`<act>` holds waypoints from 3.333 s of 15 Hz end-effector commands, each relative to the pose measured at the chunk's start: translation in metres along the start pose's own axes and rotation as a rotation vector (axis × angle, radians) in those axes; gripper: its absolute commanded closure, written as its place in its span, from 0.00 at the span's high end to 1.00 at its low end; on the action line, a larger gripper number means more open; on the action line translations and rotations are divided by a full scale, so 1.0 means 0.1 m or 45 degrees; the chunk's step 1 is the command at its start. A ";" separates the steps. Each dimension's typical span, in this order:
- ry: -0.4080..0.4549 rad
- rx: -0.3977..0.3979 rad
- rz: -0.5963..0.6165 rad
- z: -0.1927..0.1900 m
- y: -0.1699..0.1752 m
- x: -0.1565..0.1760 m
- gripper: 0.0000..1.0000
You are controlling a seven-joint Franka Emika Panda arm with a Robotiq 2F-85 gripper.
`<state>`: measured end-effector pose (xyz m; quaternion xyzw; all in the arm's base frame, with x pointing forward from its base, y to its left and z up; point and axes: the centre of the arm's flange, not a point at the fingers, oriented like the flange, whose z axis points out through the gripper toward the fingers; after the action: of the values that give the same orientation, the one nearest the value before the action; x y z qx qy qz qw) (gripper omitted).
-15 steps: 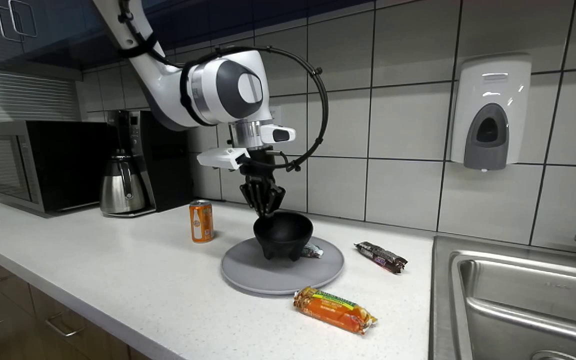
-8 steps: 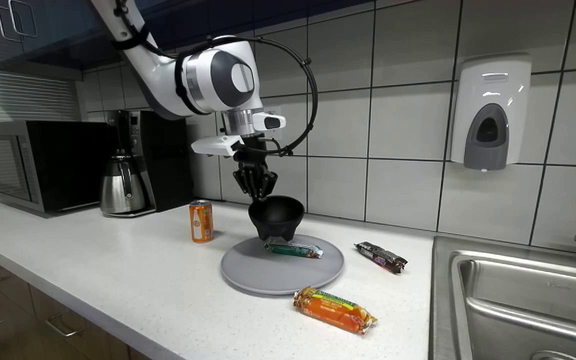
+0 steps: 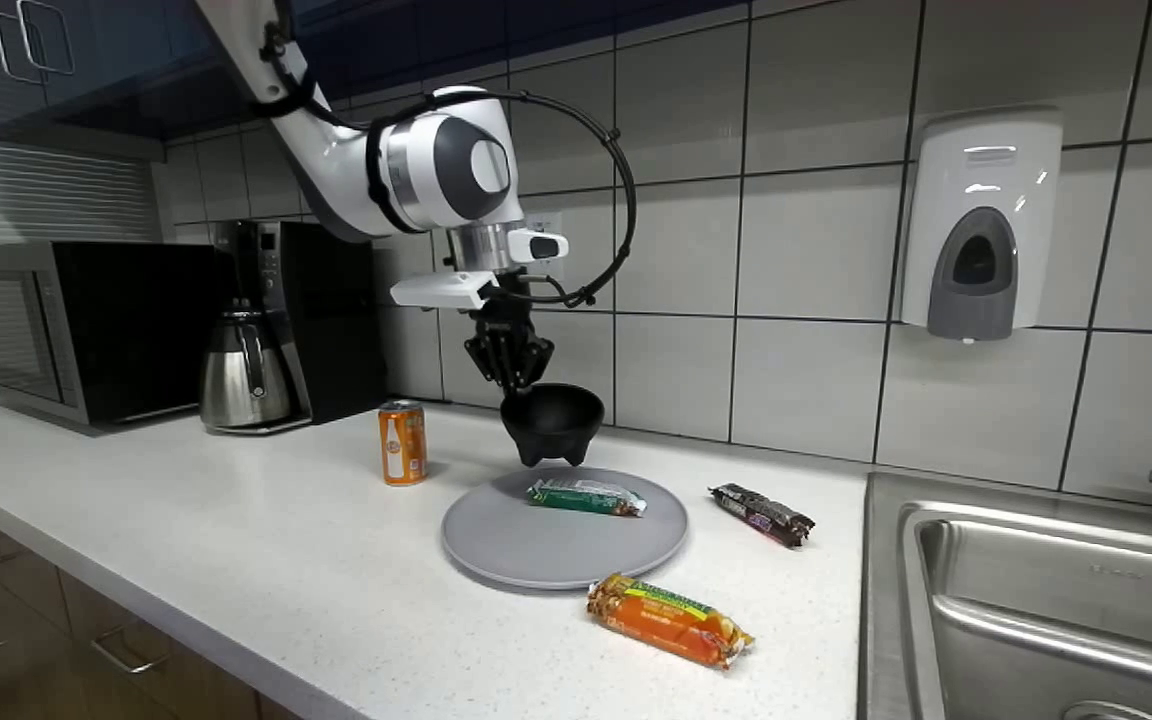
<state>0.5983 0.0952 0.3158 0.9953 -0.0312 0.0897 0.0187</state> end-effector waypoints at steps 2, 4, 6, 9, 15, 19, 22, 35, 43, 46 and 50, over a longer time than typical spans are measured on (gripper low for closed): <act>-0.023 -0.003 -0.123 -0.02 -0.34 0.32 0.02; -0.027 0.006 -0.167 -0.01 -0.48 0.40 0.02; -0.034 0.016 -0.209 0.00 -0.60 0.47 0.02; -0.052 0.029 -0.266 0.06 -0.73 0.54 0.02; -0.087 0.048 -0.341 0.23 -0.89 0.59 0.02; -0.098 0.054 -0.386 0.37 -0.92 0.62 0.02; -0.107 0.056 -0.411 0.45 -0.95 0.63 0.02; -0.114 0.048 -0.440 0.54 -0.95 0.69 0.78; -0.064 0.050 -0.393 0.32 -0.81 0.68 1.00; -0.050 0.033 -0.361 0.22 -0.70 0.65 1.00; -0.044 -0.001 -0.289 0.08 -0.56 0.59 1.00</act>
<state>0.6818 0.1593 0.2993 0.9912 0.1090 0.0724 0.0225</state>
